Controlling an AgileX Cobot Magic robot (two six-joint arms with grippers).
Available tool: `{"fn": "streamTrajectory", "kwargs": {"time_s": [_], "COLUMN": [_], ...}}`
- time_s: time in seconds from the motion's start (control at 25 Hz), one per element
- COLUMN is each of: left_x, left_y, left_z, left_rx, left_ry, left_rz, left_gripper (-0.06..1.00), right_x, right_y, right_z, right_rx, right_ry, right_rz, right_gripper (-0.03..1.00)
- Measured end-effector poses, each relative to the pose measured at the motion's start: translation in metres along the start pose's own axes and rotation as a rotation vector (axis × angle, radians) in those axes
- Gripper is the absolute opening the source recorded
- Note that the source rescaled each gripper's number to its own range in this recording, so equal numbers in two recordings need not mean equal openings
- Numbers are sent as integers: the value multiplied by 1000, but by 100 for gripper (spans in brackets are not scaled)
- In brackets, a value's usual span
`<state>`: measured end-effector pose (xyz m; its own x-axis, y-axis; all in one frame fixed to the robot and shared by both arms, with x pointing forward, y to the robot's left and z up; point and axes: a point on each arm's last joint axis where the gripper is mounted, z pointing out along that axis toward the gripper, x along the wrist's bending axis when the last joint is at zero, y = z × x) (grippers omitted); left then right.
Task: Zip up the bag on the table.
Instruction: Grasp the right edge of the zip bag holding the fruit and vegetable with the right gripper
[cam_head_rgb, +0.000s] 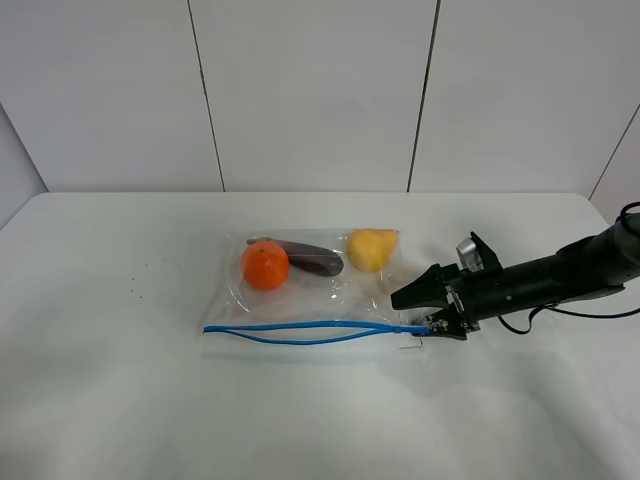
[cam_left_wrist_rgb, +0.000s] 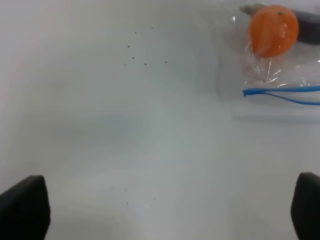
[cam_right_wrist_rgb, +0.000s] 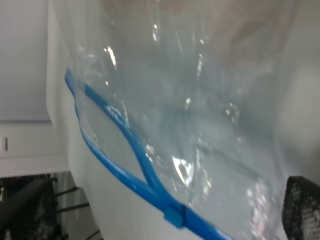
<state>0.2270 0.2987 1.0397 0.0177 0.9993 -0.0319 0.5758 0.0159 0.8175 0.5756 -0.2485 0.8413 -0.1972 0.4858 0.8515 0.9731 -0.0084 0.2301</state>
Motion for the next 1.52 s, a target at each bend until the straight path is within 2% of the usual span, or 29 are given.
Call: {"fn": "streamTrajectory", "kwargs": {"time_s": [0.2,0.76,0.8,0.92,1.04,1.16,1.36,1.52], "left_x": [0,0,0,0,0,0,0,0], "left_y": [0,0,0,0,0,0,0,0], "left_z": [0,0,0,0,0,0,0,0], "left_rx": [0,0,0,0,0,0,0,0], "left_ry": [0,0,0,0,0,0,0,0], "left_rz": [0,0,0,0,0,0,0,0], "left_gripper": [100,100,100,100,100,100,100,100], "right_x": [1,1,1,1,1,1,1,1], "right_y": [4,5,5,5,5,5,5,5], "right_z": [2,2,2,2,2,2,2,2], "right_rx": [-46,-56,-56,-56,-56,-56,-56,-55], "right_ry": [5,5,5,5,6,7,7,7], "right_rz": [3,4,4,4,4,4,4,4], "right_gripper": [100,99,96,73,55,44,33,14]}}
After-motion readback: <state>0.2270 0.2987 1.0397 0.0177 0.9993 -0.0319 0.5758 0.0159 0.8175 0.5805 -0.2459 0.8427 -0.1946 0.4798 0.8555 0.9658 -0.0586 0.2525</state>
